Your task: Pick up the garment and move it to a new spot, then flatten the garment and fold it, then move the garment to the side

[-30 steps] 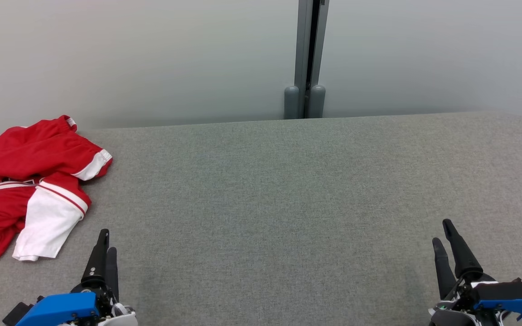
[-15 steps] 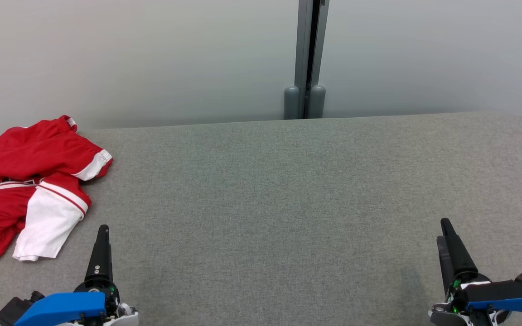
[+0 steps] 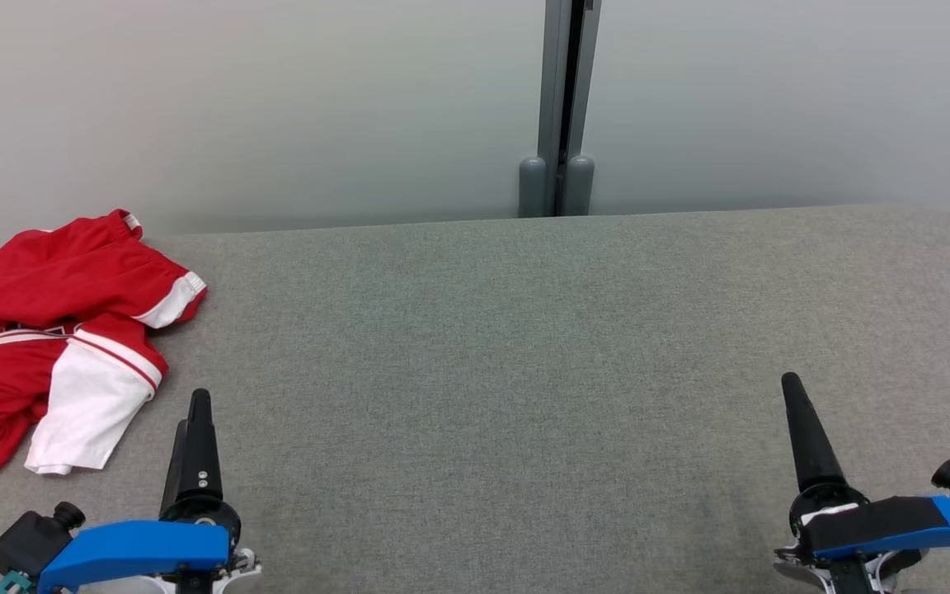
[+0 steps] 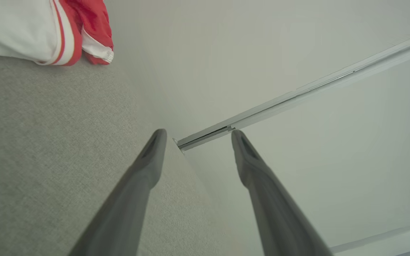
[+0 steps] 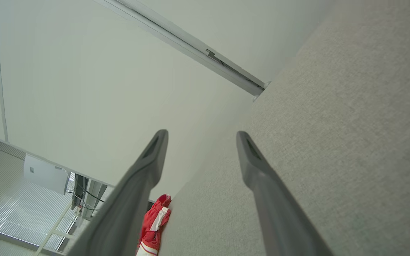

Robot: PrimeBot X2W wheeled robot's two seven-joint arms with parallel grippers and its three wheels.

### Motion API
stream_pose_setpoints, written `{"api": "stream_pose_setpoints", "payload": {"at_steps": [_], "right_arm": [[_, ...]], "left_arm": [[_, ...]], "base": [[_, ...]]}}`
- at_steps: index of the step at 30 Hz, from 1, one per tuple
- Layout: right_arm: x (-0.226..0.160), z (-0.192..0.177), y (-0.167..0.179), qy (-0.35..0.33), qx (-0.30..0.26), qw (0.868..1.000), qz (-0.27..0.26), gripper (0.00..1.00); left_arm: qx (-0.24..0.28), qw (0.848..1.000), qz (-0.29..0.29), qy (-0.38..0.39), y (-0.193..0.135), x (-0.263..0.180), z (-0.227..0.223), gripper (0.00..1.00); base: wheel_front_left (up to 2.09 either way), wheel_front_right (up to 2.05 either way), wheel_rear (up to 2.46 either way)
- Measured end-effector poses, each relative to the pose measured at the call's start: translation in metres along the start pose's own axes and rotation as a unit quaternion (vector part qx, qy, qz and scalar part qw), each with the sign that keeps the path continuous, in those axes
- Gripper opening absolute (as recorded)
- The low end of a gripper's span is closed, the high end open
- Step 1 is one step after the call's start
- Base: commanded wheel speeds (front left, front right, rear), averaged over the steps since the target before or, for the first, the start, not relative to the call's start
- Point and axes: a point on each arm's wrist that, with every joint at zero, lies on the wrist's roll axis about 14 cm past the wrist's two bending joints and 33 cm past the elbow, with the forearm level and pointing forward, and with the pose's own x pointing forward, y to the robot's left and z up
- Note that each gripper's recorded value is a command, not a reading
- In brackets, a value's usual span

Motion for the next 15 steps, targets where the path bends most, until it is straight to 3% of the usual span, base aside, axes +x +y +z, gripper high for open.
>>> {"api": "stream_pose_setpoints", "payload": {"at_steps": [15], "right_arm": [[-0.003, -0.016, 0.011, 0.016, -0.143, 0.989, 0.026, 1.00]], "left_arm": [[0.188, 0.982, -0.002, 0.010, 0.001, -0.010, -0.010, 1.00]], "base": [[0.00, 0.00, 0.00]]}}
